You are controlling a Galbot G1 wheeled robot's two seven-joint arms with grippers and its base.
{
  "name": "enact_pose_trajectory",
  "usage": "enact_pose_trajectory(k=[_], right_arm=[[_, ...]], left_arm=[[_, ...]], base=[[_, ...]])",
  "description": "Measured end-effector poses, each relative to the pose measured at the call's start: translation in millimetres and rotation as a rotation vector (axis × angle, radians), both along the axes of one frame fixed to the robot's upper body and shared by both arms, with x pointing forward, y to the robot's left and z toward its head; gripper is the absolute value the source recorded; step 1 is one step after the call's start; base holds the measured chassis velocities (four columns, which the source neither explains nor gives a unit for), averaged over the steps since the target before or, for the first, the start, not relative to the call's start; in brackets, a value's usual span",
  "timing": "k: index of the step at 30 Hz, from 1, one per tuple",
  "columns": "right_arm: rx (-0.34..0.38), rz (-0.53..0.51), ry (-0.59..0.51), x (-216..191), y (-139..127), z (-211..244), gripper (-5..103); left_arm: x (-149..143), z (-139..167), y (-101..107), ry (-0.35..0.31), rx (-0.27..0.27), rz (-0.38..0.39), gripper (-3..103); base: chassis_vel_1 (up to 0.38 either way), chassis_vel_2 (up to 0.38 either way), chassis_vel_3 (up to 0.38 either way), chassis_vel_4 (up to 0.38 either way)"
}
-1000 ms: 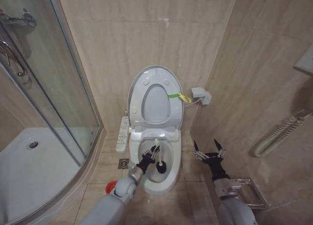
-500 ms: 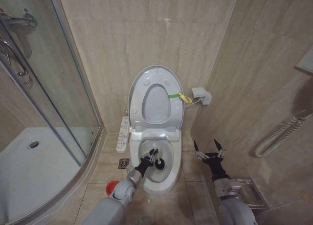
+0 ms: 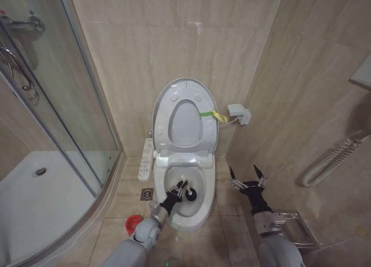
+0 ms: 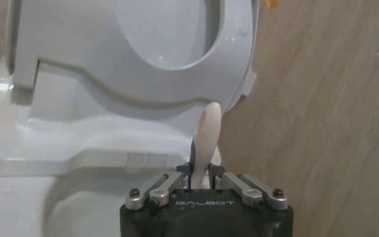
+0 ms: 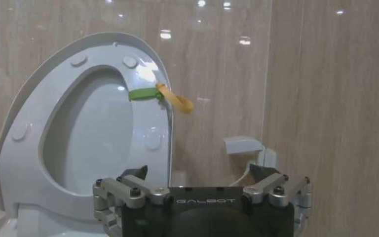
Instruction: Open the toilet lid, clean the toilet bowl with a toilet brush, close the toilet lid, and flush.
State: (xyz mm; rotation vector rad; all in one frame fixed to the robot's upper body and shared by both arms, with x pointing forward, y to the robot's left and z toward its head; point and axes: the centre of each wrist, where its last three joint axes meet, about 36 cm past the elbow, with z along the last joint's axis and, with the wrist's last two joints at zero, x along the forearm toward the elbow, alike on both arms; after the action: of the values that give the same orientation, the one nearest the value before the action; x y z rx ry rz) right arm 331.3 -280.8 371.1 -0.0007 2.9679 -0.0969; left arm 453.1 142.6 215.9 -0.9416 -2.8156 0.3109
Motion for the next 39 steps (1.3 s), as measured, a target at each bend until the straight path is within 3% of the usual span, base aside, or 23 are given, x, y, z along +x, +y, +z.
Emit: enact_pose_trajectory(k=[5, 9, 13, 19, 22, 25, 29, 33, 39], right_arm=[[0.000, 0.000, 0.000, 0.0, 0.0, 0.0, 100], [0.000, 0.000, 0.000, 0.0, 0.0, 0.0, 100], [0.000, 0.000, 0.000, 0.0, 0.0, 0.0, 100], [0.000, 0.000, 0.000, 0.0, 0.0, 0.0, 100], [0.000, 0.000, 0.000, 0.0, 0.0, 0.0, 100], [0.000, 0.000, 0.000, 0.0, 0.0, 0.0, 100], [0.000, 0.000, 0.000, 0.0, 0.0, 0.0, 100], [0.000, 0.000, 0.000, 0.0, 0.0, 0.0, 100], [0.000, 0.000, 0.000, 0.0, 0.0, 0.0, 100]], left_arm=[[1.0, 4.9, 0.5, -0.006, -0.011, 0.008, 18], [2.1, 44.1, -13.7, -0.045, -0.073, -0.012, 18], [1.3, 64.3, -22.1, -0.055, -0.111, -0.016, 18], [0.5, 43.2, -17.5, -0.023, -0.090, -0.010, 18], [-2.4, 11.0, -7.2, -0.001, -0.040, -0.009, 18], [-3.1, 8.5, -6.2, -0.001, -0.038, -0.008, 18], [-4.3, 14.2, -7.0, -0.010, -0.050, -0.012, 18], [-2.1, 40.6, -14.6, -0.041, -0.124, -0.020, 18], [0.4, 54.6, -19.9, -0.052, -0.155, -0.033, 18]], base=[[0.000, 0.000, 0.000, 0.000], [0.000, 0.000, 0.000, 0.000], [0.000, 0.000, 0.000, 0.000], [0.000, 0.000, 0.000, 0.000], [0.000, 0.000, 0.000, 0.000], [0.000, 0.000, 0.000, 0.000], [0.000, 0.000, 0.000, 0.000], [0.000, 0.000, 0.000, 0.000], [0.000, 0.000, 0.000, 0.000]])
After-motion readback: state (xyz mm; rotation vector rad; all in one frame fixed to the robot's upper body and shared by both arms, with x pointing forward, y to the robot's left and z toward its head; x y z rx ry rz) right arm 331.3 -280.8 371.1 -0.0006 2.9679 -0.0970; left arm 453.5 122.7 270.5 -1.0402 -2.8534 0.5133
